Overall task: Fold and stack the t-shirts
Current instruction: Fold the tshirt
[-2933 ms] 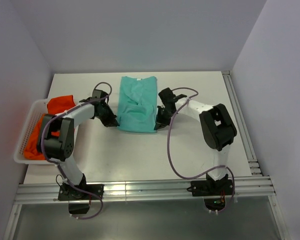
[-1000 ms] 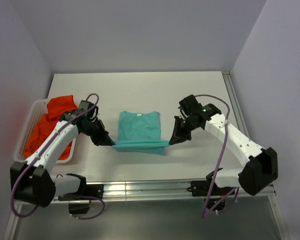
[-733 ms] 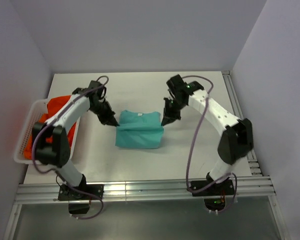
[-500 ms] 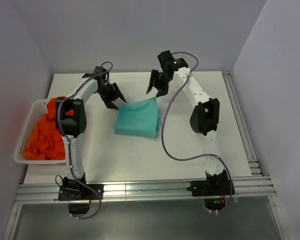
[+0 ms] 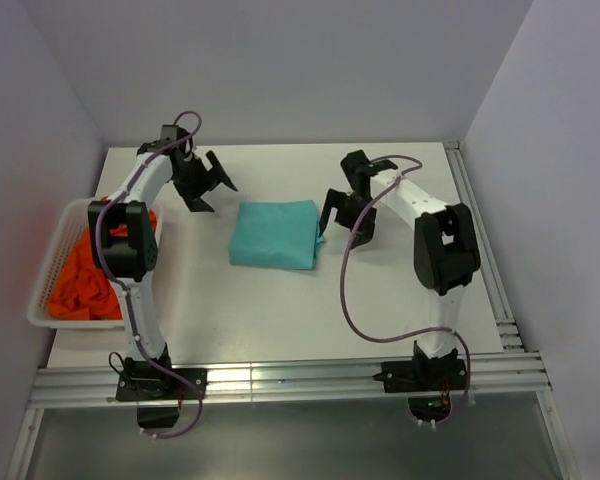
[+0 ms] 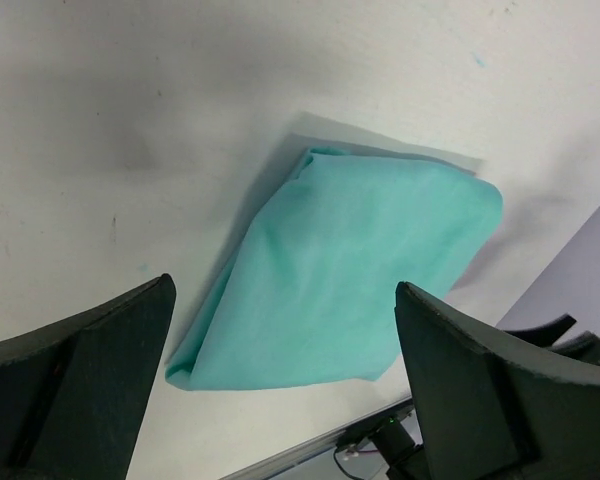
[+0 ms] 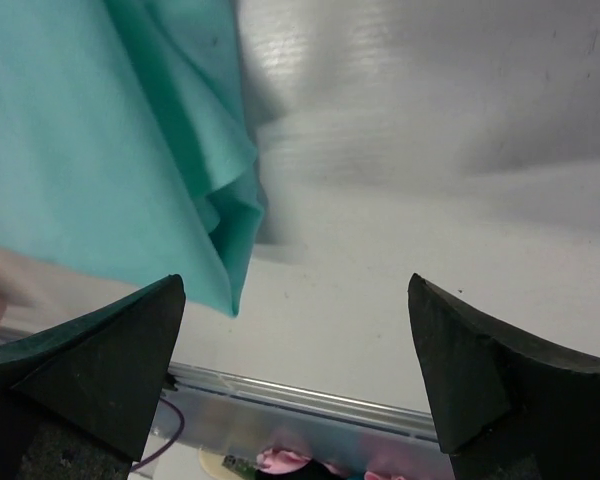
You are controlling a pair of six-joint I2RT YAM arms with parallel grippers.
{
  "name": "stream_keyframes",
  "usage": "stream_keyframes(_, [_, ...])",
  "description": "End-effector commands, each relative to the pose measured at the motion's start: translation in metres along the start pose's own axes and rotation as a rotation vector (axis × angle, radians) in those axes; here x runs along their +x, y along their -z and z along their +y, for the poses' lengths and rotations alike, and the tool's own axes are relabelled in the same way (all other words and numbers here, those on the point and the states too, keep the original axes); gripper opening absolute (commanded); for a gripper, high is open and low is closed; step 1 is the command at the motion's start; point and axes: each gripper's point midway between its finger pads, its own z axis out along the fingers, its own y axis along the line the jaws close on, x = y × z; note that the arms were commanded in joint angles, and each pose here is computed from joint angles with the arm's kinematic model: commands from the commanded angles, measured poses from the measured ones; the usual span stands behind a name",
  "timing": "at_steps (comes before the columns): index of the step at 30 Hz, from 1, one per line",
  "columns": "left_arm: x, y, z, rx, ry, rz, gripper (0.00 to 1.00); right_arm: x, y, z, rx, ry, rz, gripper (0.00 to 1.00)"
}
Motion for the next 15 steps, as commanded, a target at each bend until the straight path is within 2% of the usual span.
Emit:
stream_keyframes(1, [0.005,0.018,-0.006,0.026,-0.054,-0.03,0.98,-0.009,0.022,0.015,-0.095,0.03,-0.128,1.0])
stream_keyframes(6, [0.023,0.011,0.015,-0.004,-0.026,-0.022,0.96,-0.006,0.018,0.022,-0.14,0.022,-0.126,1.0])
stream_keyframes(15, [0.017,0.029,0.011,-0.017,-0.033,-0.098,0.94,-0.02,-0.015,0.05,-0.177,0.044,-0.109,1.0])
